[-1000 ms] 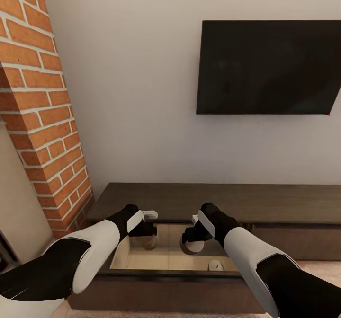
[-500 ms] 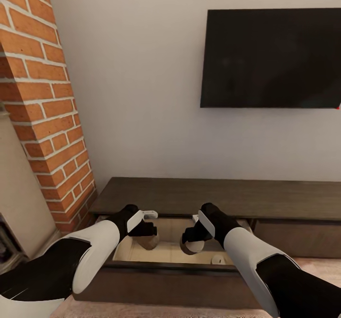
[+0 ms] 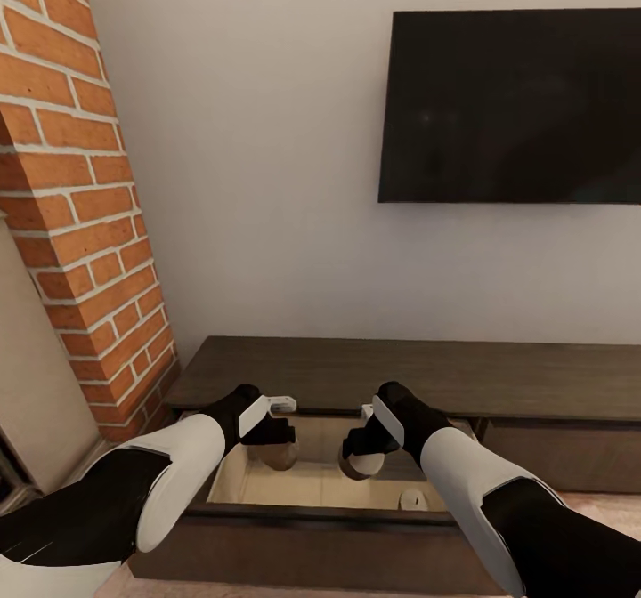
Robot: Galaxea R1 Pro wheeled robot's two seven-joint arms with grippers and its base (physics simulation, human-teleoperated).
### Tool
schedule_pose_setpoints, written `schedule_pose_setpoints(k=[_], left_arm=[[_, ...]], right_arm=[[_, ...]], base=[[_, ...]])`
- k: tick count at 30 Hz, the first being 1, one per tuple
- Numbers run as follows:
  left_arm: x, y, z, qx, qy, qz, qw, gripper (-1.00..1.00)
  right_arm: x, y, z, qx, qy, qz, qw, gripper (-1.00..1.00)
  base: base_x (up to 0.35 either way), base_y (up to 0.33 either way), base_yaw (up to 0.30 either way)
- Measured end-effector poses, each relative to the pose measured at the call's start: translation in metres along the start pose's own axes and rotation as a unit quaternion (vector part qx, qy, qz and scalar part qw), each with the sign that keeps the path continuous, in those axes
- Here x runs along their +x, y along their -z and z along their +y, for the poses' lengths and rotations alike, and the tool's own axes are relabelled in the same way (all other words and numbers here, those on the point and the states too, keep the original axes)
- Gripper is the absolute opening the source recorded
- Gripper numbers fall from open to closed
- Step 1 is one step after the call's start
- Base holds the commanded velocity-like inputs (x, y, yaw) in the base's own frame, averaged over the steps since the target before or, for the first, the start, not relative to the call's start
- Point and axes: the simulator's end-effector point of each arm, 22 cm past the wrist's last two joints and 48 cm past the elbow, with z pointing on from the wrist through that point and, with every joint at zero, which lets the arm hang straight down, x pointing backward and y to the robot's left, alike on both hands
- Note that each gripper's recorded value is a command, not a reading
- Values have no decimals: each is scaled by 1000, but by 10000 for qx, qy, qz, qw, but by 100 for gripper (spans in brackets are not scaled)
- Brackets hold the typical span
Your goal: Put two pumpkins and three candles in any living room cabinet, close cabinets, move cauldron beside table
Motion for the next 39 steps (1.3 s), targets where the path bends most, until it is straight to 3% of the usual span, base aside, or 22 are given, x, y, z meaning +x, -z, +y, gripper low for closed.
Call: schedule_pose_setpoints(k=[18,32,39], left_arm=[[16,2,-1,3,-54,406,9992,-100],[2,6,-3,17,-59,195,9998,-100],[2,6,-3,23,-63,217,9997,-100]], right_arm=[[-1,0,0,-9,0,-16,10000,-100],[6,-3,-1,3,-21,74,10000,-100],[7,-4,-2,3,-35,98,9999,-100]], base=[[5,0,0],[9,0,0],[165,24,0]])
